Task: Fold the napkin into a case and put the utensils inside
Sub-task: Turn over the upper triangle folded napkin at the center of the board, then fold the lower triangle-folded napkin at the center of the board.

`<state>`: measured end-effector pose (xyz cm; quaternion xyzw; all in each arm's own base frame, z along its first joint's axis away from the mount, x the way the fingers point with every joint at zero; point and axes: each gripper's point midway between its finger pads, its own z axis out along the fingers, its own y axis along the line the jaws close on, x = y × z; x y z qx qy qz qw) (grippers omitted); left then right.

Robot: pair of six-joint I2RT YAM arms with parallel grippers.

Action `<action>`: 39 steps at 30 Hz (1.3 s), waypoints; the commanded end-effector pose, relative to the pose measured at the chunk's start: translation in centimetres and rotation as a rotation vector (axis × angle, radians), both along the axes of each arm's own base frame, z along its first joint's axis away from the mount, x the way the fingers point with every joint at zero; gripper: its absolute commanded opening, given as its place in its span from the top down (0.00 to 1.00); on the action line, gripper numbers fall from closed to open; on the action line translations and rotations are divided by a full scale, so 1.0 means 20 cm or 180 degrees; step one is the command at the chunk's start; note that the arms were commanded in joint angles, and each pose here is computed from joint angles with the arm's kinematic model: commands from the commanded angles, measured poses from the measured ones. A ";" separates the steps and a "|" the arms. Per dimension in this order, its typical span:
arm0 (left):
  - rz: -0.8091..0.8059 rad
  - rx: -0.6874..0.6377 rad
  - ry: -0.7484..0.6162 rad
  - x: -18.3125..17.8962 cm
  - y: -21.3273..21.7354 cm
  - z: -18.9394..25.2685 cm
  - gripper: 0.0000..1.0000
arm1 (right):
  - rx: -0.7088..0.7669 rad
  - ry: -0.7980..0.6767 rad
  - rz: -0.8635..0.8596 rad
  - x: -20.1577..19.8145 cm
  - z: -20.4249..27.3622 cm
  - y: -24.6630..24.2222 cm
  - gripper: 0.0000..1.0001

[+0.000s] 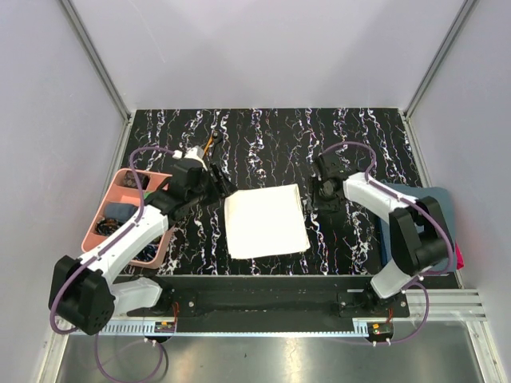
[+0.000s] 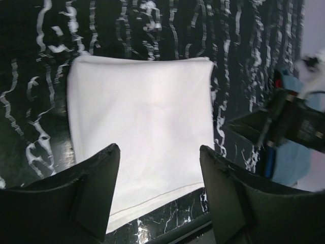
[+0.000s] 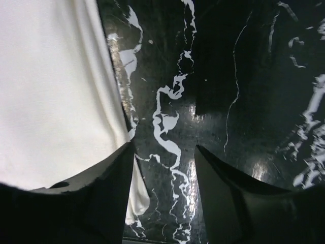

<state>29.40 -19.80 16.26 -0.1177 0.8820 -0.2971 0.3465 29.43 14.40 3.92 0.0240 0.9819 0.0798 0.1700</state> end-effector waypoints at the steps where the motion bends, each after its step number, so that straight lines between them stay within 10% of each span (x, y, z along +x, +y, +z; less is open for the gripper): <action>1: 0.0906 0.0399 -0.0034 0.01 0.29 0.05 0.30 | -0.0346 -0.0475 0.0102 0.01 0.33 0.10 0.37; 6: 0.1910 0.0758 -0.0101 -0.04 0.61 0.12 0.25 | 0.0236 -0.0380 0.0396 -0.11 0.44 0.63 0.31; 17: 0.2295 0.1082 -0.0121 -0.20 0.82 0.21 0.20 | 0.0327 -0.0295 0.0808 -0.36 0.30 1.35 0.39; 39: 0.2093 0.0973 -0.0017 -0.22 0.76 0.17 0.13 | -0.0210 -0.0132 0.0849 -0.49 -0.04 1.38 0.45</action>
